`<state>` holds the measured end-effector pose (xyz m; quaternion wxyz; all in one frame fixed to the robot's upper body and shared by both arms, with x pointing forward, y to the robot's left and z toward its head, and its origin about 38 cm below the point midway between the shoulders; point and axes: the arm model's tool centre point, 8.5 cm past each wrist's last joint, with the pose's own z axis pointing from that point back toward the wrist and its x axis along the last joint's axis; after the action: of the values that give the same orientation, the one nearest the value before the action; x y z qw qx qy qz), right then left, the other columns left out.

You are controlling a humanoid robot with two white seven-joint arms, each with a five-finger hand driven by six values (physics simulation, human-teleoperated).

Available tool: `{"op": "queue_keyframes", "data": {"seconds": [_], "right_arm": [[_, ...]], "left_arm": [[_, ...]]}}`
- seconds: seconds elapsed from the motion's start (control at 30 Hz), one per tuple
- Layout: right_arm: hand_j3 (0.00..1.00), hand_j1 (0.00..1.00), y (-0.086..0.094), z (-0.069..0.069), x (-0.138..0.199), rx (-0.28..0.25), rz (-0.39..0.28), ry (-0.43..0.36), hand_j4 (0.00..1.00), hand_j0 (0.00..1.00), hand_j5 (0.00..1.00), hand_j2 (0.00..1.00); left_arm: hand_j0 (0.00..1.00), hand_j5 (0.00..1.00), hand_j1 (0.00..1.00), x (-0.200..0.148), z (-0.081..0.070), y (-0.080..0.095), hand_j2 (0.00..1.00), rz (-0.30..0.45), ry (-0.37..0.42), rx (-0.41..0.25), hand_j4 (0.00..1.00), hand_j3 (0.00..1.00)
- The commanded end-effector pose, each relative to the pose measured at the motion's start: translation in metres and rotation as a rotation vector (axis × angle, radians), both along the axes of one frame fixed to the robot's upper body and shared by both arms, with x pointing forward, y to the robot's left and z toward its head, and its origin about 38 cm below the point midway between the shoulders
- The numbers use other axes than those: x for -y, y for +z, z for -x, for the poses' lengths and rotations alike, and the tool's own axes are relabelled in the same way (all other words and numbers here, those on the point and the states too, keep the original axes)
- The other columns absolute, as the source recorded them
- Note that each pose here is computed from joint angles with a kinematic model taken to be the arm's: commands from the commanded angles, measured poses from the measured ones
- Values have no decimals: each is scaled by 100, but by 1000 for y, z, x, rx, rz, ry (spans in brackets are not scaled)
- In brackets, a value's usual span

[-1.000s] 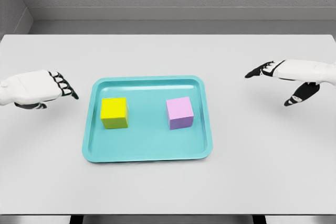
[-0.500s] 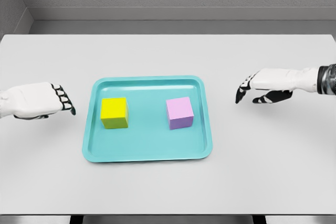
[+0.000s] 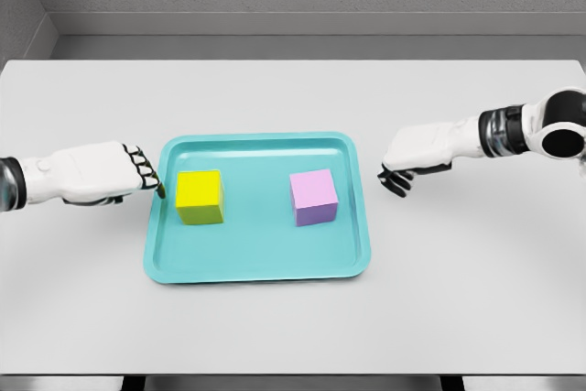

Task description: Push two cubes

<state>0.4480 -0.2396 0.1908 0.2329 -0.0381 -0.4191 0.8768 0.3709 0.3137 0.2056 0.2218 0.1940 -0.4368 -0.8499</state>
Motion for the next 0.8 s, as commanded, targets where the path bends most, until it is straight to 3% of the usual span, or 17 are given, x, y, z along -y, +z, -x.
{"op": "queue_keyframes", "data": {"seconds": [0.0,0.23,0.43,0.77], "right_arm": [[14,14,-16,5,-17,-26,23,42,14,14,14,14],[14,14,-15,3,-29,-10,39,72,14,14,14,14],[14,14,-13,2,-43,-4,46,108,14,14,14,14],[14,14,-15,3,-56,-10,49,132,14,14,14,14]], "left_arm": [[70,70,70,-1,-1,-1,70,6,6,-3,70,70],[70,70,70,-6,-2,-2,70,-3,19,-9,70,70],[70,70,70,-3,-12,1,70,27,33,3,70,70],[70,70,70,0,-11,-3,70,23,22,-8,70,70]]}}
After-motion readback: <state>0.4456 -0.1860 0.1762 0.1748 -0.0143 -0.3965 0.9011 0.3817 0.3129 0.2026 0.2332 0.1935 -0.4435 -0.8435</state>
